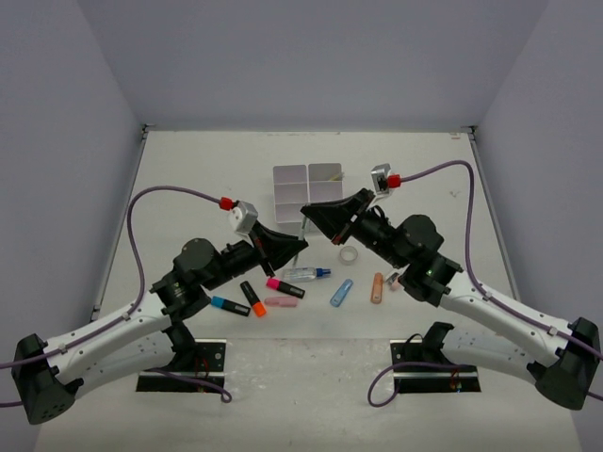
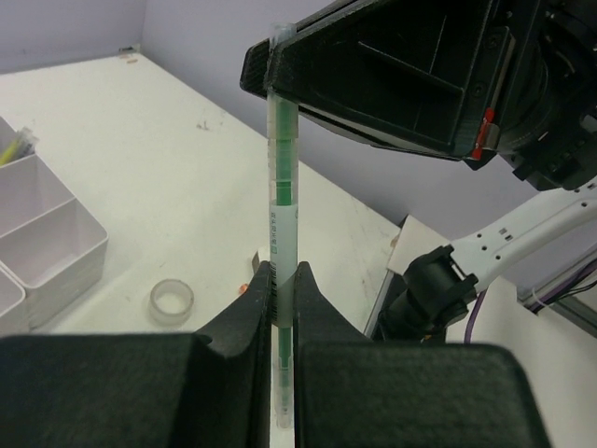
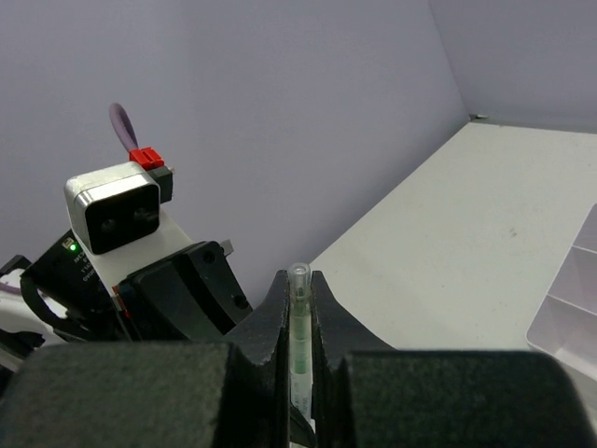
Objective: Sort the stationery into containers
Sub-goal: Close the pen cap on the pen.
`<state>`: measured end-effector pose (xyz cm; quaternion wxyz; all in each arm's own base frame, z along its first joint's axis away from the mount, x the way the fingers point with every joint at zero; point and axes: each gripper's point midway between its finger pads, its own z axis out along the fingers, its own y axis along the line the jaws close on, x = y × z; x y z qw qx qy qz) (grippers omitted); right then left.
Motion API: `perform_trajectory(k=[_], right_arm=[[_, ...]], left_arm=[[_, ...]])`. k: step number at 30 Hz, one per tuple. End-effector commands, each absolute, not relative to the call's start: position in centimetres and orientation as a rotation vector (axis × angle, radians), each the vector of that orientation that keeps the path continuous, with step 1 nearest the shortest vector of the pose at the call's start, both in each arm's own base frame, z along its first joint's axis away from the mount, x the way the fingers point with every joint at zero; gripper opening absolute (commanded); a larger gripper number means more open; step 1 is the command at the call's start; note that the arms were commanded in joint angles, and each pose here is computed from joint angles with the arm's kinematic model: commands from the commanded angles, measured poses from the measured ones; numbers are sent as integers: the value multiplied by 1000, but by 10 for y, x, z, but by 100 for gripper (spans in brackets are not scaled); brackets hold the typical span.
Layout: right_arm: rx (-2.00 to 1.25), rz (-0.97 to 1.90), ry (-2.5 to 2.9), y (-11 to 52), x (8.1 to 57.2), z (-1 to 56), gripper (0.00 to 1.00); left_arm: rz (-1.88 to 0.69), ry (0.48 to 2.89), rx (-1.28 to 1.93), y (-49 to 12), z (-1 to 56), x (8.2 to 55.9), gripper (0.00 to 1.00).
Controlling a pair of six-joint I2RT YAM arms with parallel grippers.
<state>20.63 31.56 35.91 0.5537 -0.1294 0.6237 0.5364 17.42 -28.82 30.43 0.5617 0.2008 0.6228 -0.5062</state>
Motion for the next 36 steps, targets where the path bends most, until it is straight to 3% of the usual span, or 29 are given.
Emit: perform_trajectory(k=[1,15,20,21,23,24,25,27,31,36], right_arm=[[-495,1275,1862,330,165,232,0],[-536,1269,2064,331,134,152,0],[-518,1259,2016,325,136,165,0],[-518,1262,2004,326,137,170,2],[-530,1266,1973,326,137,186,19],[-533,1282,1949,327,136,195,20],[-522,1306,1909,328,137,210,35],[-510,1344,1829,327,136,238,42],[-495,1358,1749,326,139,268,29],[-478,1341,1702,326,146,285,31]], left_arm=[[-1208,1033,354,-262,444,171,0],[-1126,982,318,-244,477,175,0],[-1125,1005,298,-243,466,178,0],[-1131,1005,303,-244,465,177,0],[-1156,995,344,-247,457,169,0],[-1169,999,374,-251,453,166,0],[-1189,1006,421,-258,445,161,0],[-1223,1032,462,-267,427,158,0],[-1285,1082,529,-283,397,153,0],[-1317,1147,619,-299,372,150,0]])
